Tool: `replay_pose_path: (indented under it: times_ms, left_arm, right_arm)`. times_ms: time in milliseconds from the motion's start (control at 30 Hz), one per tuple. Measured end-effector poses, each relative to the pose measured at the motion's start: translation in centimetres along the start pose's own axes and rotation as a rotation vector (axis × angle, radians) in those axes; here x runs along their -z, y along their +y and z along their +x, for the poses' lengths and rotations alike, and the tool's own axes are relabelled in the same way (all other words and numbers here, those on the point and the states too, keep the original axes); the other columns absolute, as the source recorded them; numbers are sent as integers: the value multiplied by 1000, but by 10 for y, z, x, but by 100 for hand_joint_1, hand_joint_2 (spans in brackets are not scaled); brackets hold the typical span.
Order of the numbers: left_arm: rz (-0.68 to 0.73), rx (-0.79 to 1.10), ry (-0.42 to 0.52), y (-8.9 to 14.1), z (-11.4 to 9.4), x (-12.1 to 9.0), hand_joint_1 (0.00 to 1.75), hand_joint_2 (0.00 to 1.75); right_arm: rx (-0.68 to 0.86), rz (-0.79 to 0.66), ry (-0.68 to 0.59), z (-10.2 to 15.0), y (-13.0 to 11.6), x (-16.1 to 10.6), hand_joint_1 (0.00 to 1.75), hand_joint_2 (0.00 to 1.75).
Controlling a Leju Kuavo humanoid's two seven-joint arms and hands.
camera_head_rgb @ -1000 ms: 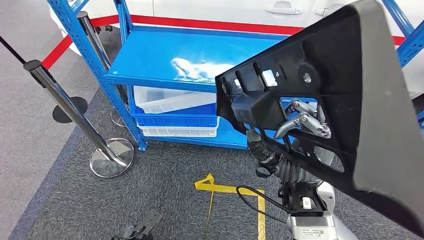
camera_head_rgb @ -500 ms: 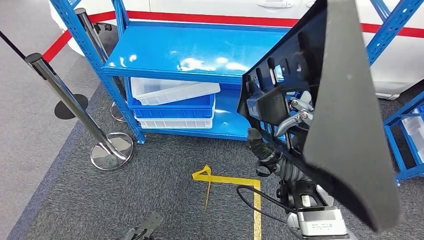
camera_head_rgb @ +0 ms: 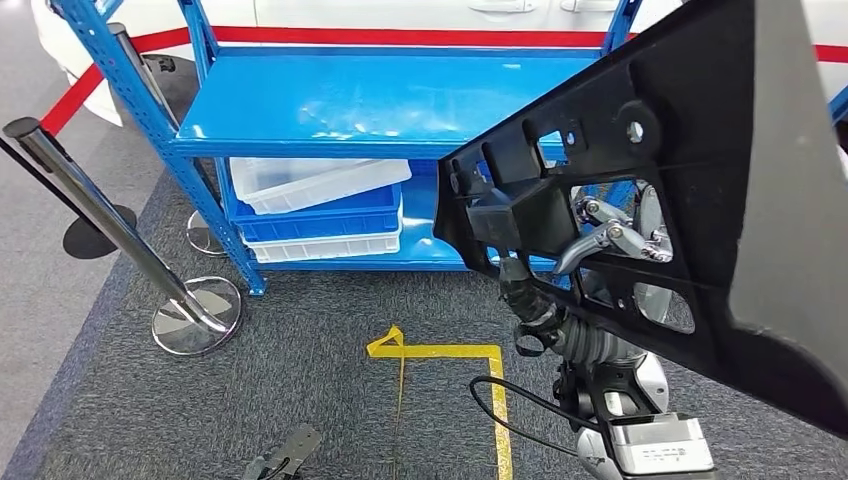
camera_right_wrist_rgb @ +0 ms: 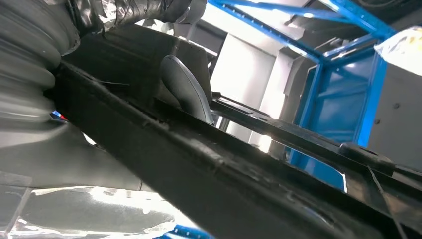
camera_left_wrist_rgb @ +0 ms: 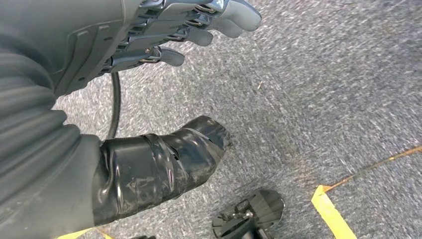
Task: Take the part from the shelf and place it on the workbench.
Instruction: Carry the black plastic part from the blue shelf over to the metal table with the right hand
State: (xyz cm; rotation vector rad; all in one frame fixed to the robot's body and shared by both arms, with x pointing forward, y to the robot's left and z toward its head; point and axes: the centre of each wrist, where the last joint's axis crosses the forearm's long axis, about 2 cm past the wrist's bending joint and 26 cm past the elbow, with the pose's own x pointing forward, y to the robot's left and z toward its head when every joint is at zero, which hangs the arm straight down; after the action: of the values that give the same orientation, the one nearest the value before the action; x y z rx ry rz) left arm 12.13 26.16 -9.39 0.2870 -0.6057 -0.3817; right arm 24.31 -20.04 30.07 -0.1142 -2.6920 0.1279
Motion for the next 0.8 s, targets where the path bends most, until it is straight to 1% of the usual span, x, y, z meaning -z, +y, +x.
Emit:
replay_pose_path:
  times_ms: [133,267,433,600,800]
  left_arm:
    - [4,-2,-3,-1,-2,-1,0,175]
    - [18,-15,-3,-1,-5,-2,0,175]
    - [44,-41,24,-6,-19,-9,0,175]
    - [89,-101,54,-7,-30,-13,0,175]
    - [104,-126,82,-11,-38,-17,0,175]
  right_arm:
    - [43,7,-1,0,2,1,175,175]
    - [114,-2,-10,-1,10,4,175,175]
    - [218,2,-14,-4,24,7,175,175]
    - [326,32,-36,-9,40,19,175,175]
    - [355,48,-28,-15,52,24,175,175]
